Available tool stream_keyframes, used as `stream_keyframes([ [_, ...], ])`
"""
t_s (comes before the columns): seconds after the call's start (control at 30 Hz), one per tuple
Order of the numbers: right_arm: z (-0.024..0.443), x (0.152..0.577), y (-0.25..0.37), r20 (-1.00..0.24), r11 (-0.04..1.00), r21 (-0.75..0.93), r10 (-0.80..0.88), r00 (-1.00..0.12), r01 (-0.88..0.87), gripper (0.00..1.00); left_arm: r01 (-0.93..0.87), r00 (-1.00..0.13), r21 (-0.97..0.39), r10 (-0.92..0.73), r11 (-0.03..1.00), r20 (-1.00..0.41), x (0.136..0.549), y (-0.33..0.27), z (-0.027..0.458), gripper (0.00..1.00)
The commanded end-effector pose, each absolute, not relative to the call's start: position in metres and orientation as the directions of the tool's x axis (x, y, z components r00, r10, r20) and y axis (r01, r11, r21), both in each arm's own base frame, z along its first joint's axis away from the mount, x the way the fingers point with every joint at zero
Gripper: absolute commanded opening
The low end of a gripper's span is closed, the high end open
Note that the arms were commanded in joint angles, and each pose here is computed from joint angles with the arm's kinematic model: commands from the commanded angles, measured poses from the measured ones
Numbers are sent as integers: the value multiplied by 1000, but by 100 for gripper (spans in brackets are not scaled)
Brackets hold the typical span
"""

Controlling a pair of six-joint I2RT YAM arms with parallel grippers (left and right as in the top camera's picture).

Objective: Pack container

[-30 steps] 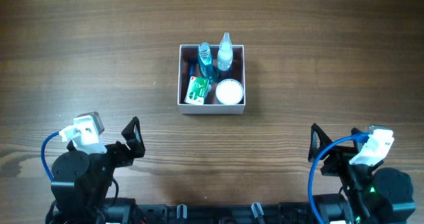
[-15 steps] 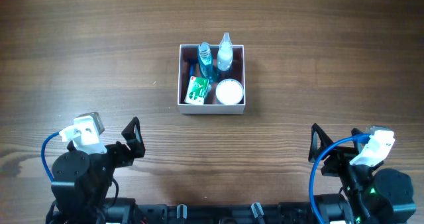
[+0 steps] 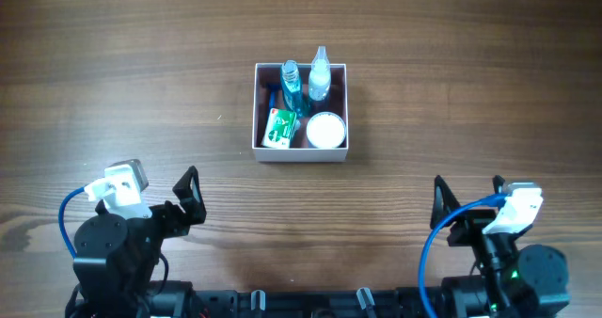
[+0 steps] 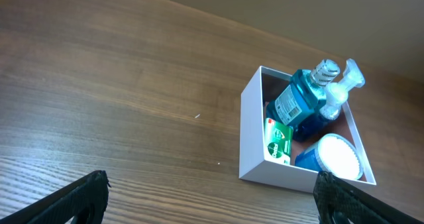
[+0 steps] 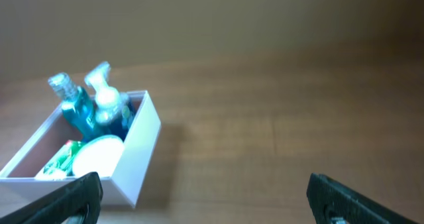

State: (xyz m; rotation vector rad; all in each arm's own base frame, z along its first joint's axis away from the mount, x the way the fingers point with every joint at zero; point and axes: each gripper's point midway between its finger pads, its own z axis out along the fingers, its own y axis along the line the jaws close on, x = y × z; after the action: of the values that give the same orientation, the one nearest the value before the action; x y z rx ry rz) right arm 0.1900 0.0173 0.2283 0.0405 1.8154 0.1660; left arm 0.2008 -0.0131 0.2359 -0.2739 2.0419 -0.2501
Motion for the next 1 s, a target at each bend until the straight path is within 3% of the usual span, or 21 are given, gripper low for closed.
stream_keyframes([
  [0.0,227,199,27,-986,989,43,18,-167,-143,100,-85,-464,-305,-309,949,-830,200,-15,232,100],
  [0.47,212,241,30,-977,977,-172,-153,152,-125,100,-85,-464,-305,-309,949,-830,200,-15,232,100],
  [0.77,175,245,26,-984,975,-180,-178,25,-127,100,-85,-464,-305,-309,949,-830,200,-15,232,100],
  [0.97,176,245,26,-983,976,-182,-180,26,-123,100,-85,-464,-305,-309,949,-830,200,-15,232,100],
])
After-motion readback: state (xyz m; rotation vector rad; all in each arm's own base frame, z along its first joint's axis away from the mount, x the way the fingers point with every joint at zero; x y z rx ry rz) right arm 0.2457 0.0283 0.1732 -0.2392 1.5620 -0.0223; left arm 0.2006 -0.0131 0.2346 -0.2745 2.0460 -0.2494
